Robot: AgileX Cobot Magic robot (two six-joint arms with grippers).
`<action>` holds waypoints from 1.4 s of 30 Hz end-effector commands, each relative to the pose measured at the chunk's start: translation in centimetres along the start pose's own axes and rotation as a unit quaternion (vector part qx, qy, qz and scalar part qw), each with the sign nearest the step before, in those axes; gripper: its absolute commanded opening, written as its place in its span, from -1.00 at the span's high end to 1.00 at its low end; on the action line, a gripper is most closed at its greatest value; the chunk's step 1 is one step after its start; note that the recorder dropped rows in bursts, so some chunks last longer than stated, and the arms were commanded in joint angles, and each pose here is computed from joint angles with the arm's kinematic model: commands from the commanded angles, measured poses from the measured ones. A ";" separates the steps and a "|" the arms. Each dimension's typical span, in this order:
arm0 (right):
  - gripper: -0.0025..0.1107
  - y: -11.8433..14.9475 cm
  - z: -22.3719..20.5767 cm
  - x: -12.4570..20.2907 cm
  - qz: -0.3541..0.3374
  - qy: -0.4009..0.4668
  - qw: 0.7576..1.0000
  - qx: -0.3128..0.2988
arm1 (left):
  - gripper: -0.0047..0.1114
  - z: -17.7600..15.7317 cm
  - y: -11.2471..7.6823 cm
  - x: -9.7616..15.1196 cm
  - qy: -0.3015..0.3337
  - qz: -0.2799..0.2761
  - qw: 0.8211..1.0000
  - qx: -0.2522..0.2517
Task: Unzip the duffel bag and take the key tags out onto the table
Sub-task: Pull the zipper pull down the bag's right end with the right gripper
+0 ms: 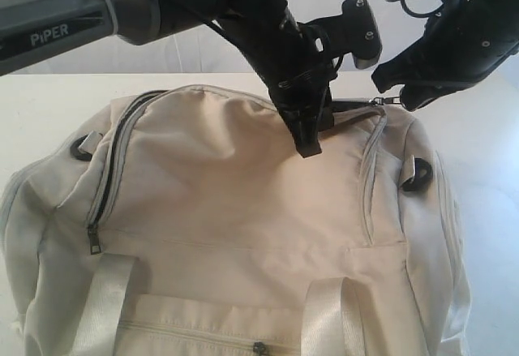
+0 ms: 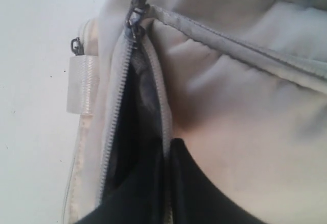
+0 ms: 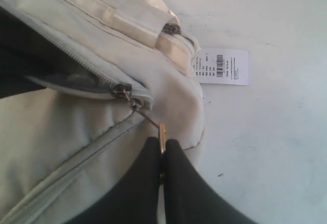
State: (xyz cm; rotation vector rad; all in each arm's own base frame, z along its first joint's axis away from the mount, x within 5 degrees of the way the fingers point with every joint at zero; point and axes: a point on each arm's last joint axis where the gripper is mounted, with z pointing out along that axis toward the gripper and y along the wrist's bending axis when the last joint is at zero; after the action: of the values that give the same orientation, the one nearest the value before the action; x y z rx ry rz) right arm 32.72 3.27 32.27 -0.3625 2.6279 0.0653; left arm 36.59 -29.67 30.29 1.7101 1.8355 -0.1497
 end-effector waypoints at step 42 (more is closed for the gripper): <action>0.96 3.2 -2.2 1.7 -0.026 0.024 0.994 -0.106 | 0.92 -8.1 3.2 4.5 0.064 -0.111 0.991 -0.028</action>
State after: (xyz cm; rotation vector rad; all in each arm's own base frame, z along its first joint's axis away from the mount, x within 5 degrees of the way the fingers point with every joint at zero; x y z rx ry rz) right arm 30.74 5.55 32.61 -0.4492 2.6599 0.3452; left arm 36.94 -22.48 34.54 1.5421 2.0859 -0.1298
